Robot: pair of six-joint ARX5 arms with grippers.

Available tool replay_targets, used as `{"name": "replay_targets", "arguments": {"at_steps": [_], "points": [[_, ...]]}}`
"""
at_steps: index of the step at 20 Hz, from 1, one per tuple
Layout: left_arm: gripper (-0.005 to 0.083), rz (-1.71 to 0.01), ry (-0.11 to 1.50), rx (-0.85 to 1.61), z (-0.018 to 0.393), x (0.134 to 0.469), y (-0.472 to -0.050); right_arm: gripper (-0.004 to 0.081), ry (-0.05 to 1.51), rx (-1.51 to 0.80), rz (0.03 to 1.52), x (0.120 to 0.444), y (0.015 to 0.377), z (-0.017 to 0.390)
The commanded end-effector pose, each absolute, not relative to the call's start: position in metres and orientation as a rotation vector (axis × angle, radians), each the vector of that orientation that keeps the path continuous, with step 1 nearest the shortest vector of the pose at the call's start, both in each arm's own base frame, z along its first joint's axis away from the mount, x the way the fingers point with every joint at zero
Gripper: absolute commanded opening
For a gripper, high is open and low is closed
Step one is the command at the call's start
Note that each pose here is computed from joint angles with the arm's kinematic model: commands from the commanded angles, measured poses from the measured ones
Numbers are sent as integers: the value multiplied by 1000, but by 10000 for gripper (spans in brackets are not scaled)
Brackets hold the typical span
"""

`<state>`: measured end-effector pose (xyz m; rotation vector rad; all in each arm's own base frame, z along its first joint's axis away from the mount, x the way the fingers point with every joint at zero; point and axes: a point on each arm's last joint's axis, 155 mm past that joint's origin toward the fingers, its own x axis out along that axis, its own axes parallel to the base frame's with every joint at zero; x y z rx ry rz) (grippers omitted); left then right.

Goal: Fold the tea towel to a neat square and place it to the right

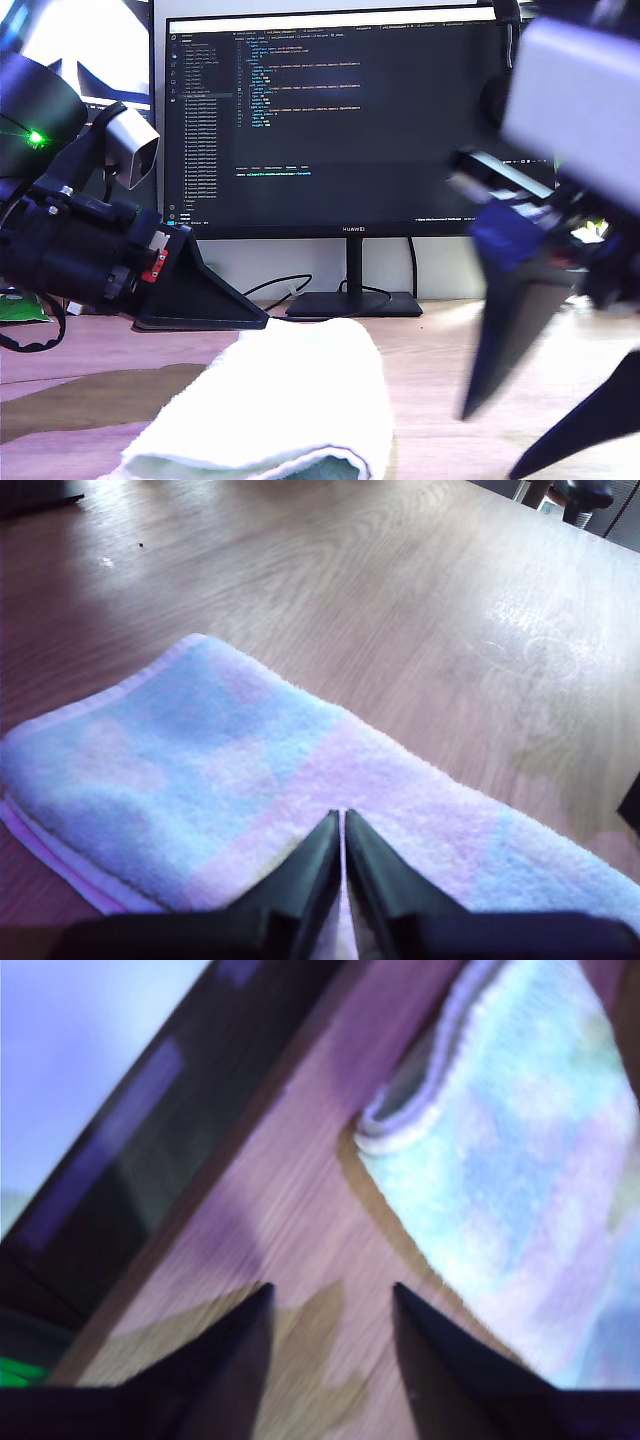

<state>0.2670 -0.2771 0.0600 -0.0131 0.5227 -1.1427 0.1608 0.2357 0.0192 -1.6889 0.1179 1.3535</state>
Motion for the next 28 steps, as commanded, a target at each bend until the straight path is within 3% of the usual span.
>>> {"name": "replay_targets", "arguments": {"at_steps": [1, 5, 13, 16, 20, 28], "points": [[-21, -1146, 538, -19, 55, 266, -277, 423, 73, -1686, 1333, 166, 243, 24], [-21, -1146, 536, -18, 56, 267, -278, 423, -39, -1638, 1269, 177, 263, 45], [-21, -1140, 549, 13, 46, 267, -275, 421, -70, -1676, 1410, 160, 268, 23], [-21, -1029, 531, 52, 42, 287, -266, 421, -65, -1676, 1414, 160, 268, 21], [-21, -1024, 480, 91, 49, 302, -271, 421, -67, -1674, 1415, 160, 268, 22], [-21, -1043, 598, 85, 10, 307, -279, 421, -77, -1650, 1413, 163, 270, 24]]}}
